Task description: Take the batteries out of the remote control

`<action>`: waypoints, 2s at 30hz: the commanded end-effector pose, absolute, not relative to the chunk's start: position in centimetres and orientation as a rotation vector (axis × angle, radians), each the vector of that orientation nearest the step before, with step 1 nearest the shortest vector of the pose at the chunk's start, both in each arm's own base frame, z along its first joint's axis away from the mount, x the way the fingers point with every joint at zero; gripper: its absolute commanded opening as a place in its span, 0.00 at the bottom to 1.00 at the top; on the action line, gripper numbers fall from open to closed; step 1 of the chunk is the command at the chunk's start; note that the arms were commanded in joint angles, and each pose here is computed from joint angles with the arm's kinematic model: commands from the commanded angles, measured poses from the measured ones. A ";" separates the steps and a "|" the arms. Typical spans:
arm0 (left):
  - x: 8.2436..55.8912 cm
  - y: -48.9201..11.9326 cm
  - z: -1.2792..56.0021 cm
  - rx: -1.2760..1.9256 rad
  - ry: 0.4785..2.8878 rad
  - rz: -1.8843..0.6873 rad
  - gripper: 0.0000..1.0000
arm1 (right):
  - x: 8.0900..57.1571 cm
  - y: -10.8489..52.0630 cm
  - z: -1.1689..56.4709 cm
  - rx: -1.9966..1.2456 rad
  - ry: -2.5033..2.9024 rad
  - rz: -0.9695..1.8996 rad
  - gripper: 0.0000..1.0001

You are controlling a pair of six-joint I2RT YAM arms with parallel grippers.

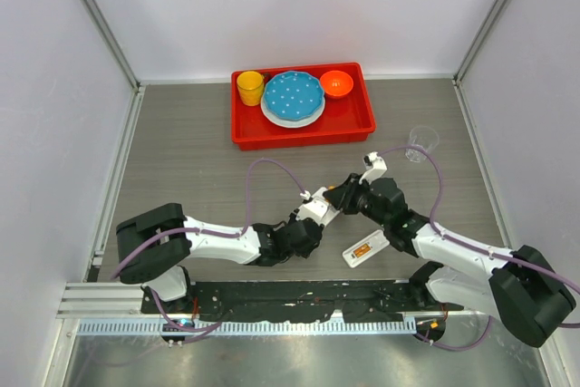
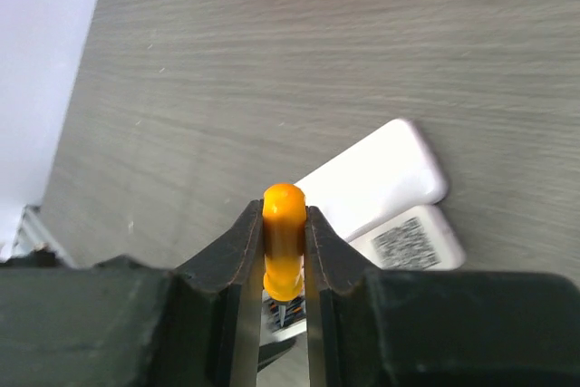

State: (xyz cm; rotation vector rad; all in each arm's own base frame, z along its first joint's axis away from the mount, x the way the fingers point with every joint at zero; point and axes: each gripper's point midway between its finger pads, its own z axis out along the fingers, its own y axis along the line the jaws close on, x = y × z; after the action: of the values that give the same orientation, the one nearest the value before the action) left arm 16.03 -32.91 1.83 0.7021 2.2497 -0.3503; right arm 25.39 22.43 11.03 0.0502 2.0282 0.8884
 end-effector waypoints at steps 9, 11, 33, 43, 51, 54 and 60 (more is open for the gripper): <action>13.8 -29.0 -2.4 0.794 2.395 -0.212 0.00 | 23.9 24.2 13.3 0.030 2.017 1.038 0.01; 13.7 -29.0 -2.2 0.795 2.393 -0.220 0.00 | 24.6 23.4 12.9 0.043 2.018 0.964 0.01; 13.5 -28.7 -2.5 0.796 2.405 -0.223 0.00 | 26.8 21.7 13.2 0.085 1.919 0.825 0.01; 13.5 -28.9 -2.5 0.790 2.403 -0.226 0.00 | 25.7 20.9 10.2 0.034 1.996 0.767 0.01; 13.5 -29.2 -2.6 0.794 2.407 -0.234 0.00 | 24.9 21.5 8.7 0.001 2.028 0.811 0.01; 13.5 -29.4 -2.6 0.796 2.409 -0.238 0.00 | 24.4 22.4 8.3 -0.027 2.046 0.863 0.01; 13.5 -29.3 -2.7 0.785 2.413 -0.240 0.00 | 23.7 23.3 8.5 -0.014 2.058 0.949 0.01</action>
State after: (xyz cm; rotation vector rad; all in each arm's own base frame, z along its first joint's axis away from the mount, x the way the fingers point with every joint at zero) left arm 16.04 -32.94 1.81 0.6954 2.2438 -0.3604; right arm 25.87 22.12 10.09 0.0388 1.9795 0.8596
